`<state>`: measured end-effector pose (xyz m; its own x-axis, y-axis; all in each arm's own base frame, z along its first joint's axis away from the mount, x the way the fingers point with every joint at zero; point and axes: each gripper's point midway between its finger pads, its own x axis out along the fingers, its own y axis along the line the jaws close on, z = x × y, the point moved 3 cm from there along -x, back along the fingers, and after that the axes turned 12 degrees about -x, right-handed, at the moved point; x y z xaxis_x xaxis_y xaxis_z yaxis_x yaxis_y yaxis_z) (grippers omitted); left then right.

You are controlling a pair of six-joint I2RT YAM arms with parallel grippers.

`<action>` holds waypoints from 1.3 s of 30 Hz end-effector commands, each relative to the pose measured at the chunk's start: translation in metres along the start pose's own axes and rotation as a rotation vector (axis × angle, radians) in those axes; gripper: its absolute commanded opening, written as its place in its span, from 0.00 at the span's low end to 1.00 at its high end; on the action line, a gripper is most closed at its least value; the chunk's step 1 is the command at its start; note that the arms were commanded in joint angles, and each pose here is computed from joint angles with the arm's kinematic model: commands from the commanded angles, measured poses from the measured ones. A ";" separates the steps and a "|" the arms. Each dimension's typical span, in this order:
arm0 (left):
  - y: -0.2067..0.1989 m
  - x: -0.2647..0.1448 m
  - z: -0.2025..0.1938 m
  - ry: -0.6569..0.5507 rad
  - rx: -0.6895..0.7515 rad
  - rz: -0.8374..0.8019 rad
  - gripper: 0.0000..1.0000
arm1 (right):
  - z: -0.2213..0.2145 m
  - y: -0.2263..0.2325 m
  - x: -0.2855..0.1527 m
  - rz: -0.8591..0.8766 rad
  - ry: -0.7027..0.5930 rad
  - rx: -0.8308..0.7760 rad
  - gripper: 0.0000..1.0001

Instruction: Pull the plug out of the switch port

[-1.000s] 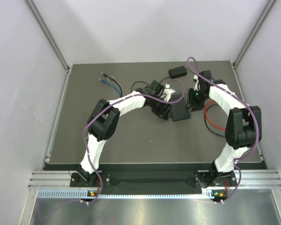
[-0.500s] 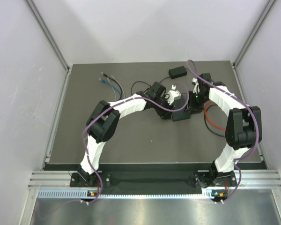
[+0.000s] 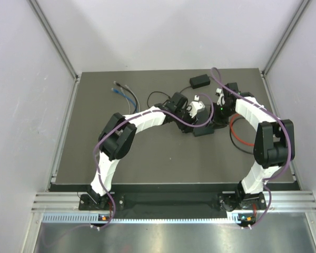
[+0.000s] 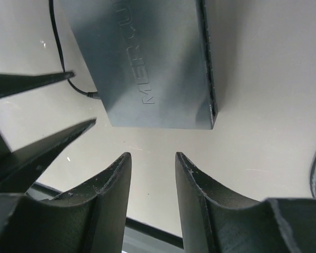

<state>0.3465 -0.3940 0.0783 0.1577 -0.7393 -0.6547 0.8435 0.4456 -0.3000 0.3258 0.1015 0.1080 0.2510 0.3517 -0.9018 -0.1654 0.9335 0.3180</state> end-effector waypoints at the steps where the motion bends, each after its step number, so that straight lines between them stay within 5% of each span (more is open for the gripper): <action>1: 0.009 0.009 0.017 -0.068 0.060 0.033 0.52 | 0.010 0.009 -0.014 0.039 -0.056 -0.008 0.40; 11: 0.014 0.018 -0.006 -0.012 0.056 0.047 0.45 | 0.016 0.012 -0.012 0.059 -0.058 0.006 0.39; 16: 0.015 0.023 -0.009 0.016 -0.020 0.051 0.14 | 0.023 0.017 -0.012 0.053 -0.076 0.035 0.38; 25: 0.005 0.021 -0.018 0.042 -0.094 0.015 0.01 | 0.020 0.036 0.003 0.111 -0.111 0.159 0.23; 29: 0.002 0.019 -0.016 0.035 -0.125 0.005 0.00 | 0.012 0.053 0.023 0.137 -0.079 0.201 0.09; 39: -0.013 0.017 -0.017 0.030 -0.180 -0.085 0.00 | 0.013 0.065 0.043 0.198 -0.054 0.229 0.00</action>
<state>0.3416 -0.3998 0.0513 0.1242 -0.7352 -0.6664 0.7589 0.5031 -0.4136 0.3297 0.1681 0.0928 0.2612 0.4971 -0.8275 0.0192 0.8544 0.5193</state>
